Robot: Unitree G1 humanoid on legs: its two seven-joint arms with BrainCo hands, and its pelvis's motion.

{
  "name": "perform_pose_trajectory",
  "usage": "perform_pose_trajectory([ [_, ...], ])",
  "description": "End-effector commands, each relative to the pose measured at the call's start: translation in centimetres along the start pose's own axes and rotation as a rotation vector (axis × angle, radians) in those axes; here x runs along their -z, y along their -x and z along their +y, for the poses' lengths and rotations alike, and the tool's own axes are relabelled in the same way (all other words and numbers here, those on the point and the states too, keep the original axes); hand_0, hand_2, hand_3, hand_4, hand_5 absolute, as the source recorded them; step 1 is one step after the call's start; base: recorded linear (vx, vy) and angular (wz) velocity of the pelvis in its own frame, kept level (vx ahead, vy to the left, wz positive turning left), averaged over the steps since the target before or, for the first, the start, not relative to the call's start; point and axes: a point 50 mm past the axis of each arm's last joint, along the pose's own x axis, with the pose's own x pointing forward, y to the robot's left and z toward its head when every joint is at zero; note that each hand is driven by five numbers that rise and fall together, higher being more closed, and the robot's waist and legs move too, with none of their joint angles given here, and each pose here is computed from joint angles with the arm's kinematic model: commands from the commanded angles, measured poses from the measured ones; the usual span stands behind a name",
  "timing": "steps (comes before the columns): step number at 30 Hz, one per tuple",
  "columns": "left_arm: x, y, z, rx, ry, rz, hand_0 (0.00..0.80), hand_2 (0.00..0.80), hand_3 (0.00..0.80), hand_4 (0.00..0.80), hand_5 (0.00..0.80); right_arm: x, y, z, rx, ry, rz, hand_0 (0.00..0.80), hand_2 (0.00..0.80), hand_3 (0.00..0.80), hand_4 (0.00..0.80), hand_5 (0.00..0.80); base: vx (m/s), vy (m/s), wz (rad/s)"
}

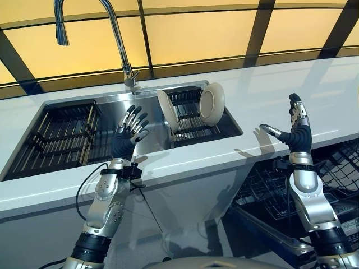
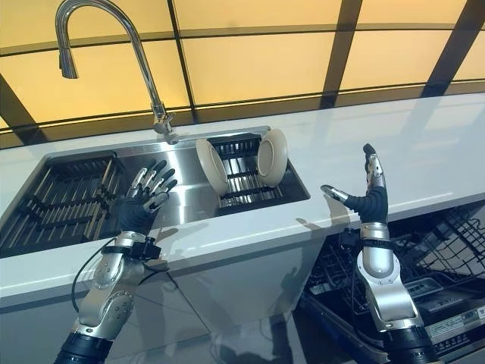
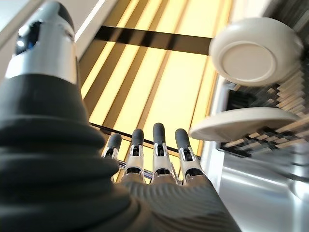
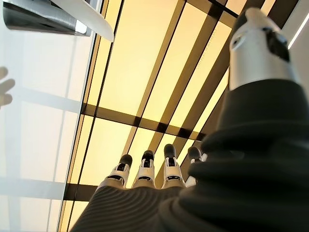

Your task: Take plates into dishwasher

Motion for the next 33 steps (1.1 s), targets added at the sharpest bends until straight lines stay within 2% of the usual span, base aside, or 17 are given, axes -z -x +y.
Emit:
perform_pose_trajectory([
  [1,-1.2,-0.4,1.9,-0.042,-0.148,-0.046,0.000,0.000,0.000,0.000,0.000,-1.5,-1.7,0.1,-0.001,-0.066,-0.073,0.000,0.000,0.000,0.000,0.000,0.000,0.000,0.00],
  [12,-2.6,-0.6,2.1,-0.035,-0.205,-0.107,0.000,0.000,0.000,0.000,0.000,-1.0,-2.9,-0.4,-0.029,-0.010,0.004,0.000,0.000,0.000,0.000,0.000,0.000,-0.002,0.03],
  [21,-2.8,-2.2,0.8,0.055,-0.228,-0.106,0.000,0.000,0.000,0.000,0.000,-3.6,-8.7,-0.8,-0.054,0.106,-0.001,0.000,0.000,0.000,0.000,0.000,0.032,0.008,0.02],
  [28,-2.5,-2.2,0.4,0.131,-0.236,-0.060,0.000,0.000,0.000,0.000,0.000,-4.6,-12.4,-3.1,-0.045,0.197,0.096,0.000,0.000,0.000,0.000,0.000,0.110,0.014,0.08],
  [33,-2.1,-1.9,0.7,0.166,-0.238,-0.031,0.000,0.000,0.000,0.000,0.000,-5.1,-14.2,-4.9,-0.059,0.194,0.186,0.000,0.000,0.000,0.000,0.000,0.134,0.011,0.13],
])
